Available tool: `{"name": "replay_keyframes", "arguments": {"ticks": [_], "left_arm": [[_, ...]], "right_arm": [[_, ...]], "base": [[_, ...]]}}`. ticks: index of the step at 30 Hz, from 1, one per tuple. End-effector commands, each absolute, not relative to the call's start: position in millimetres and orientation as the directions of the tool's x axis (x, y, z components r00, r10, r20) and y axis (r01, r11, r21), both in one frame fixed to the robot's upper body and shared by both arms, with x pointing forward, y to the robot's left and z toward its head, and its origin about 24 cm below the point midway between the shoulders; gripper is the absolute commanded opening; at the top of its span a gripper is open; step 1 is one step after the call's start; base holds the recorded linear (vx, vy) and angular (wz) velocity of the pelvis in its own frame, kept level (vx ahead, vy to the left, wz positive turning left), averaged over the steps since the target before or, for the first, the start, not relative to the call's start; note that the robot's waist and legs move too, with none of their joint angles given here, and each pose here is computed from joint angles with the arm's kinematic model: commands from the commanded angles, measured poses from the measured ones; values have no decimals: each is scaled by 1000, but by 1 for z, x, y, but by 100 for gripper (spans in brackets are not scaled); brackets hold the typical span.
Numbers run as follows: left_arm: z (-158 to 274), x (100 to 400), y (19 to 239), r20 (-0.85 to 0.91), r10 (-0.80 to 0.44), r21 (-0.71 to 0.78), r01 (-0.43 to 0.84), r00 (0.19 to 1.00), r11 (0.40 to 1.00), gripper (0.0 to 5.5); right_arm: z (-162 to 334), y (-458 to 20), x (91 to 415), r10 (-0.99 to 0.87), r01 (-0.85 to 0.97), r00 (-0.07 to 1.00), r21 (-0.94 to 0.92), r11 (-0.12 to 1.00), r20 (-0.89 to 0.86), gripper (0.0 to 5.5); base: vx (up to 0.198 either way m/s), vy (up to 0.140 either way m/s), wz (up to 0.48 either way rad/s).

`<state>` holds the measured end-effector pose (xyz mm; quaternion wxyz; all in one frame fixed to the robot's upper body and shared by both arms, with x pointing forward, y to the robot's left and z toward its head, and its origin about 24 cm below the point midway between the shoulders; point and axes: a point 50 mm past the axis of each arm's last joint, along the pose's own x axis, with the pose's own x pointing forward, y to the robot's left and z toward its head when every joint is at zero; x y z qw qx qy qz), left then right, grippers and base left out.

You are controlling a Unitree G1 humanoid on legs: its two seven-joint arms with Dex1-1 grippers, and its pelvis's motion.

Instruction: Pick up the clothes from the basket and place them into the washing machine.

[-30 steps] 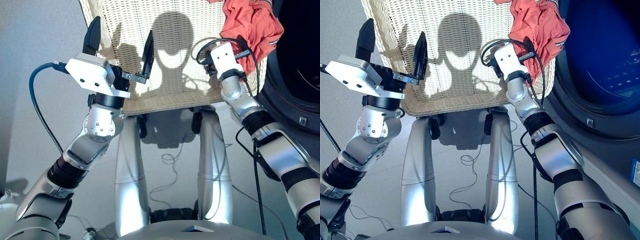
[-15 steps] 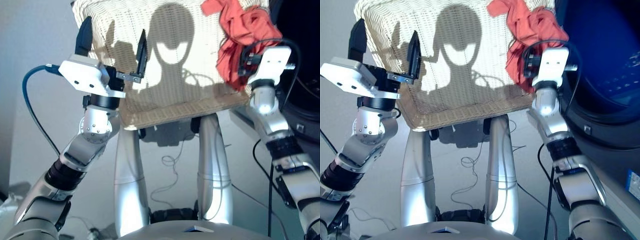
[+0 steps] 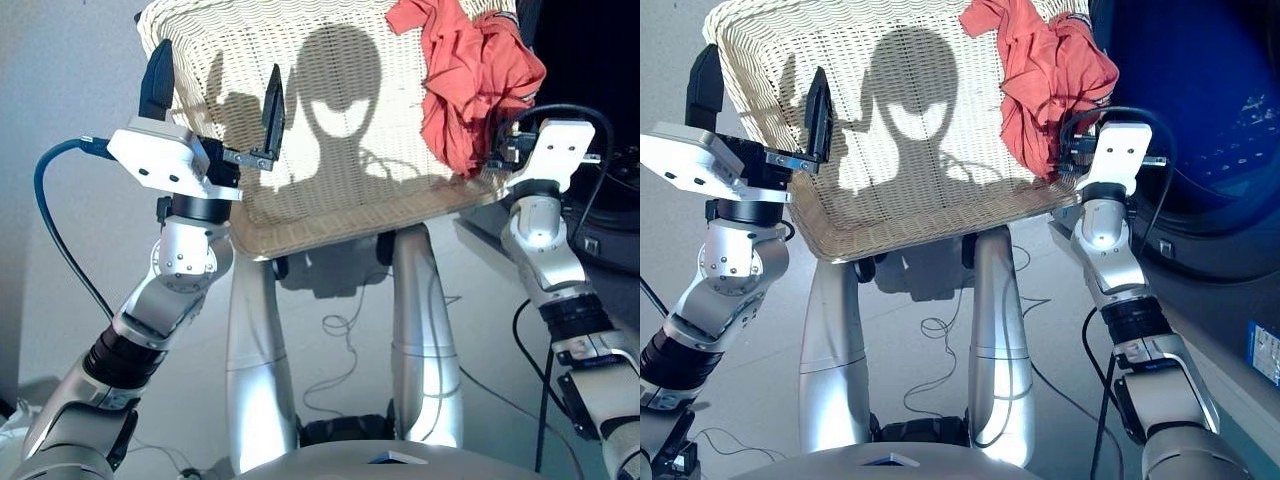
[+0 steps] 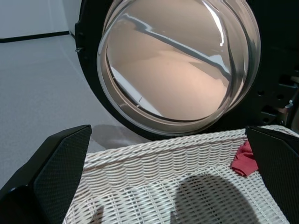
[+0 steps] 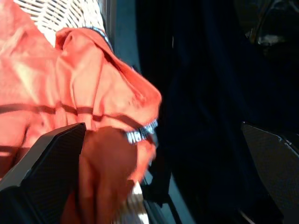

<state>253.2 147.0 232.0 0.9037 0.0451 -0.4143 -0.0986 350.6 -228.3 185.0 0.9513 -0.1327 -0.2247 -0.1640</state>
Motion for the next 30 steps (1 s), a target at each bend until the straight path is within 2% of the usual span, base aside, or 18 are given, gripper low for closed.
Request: {"name": "replay_keyframes", "arguments": {"ticks": [1,2,12,14,20,30], "left_arm": [[249,231,137,820,-239,133,233,519,963,550],[246,232,135,814,-242,124,248,529,961,550],[245,236,131,802,-250,112,274,542,955,550],[245,237,129,801,-249,110,275,544,955,550],[246,239,131,806,-222,104,239,548,966,550],[249,240,133,817,-210,106,219,536,970,550]], "right_arm": [[190,-225,356,-252,367,841,-162,916,479,550],[182,-225,363,-273,370,861,-160,915,430,550],[188,-211,387,-250,341,899,-217,914,359,550],[185,-197,391,-200,302,918,-275,913,344,550],[171,-171,384,-94,221,934,-353,909,344,550],[164,-161,381,-48,199,937,-418,887,345,550]], "base": [[0,0,0],[0,0,0],[0,0,0],[0,0,0],[0,0,0],[-24,2,11]]}}
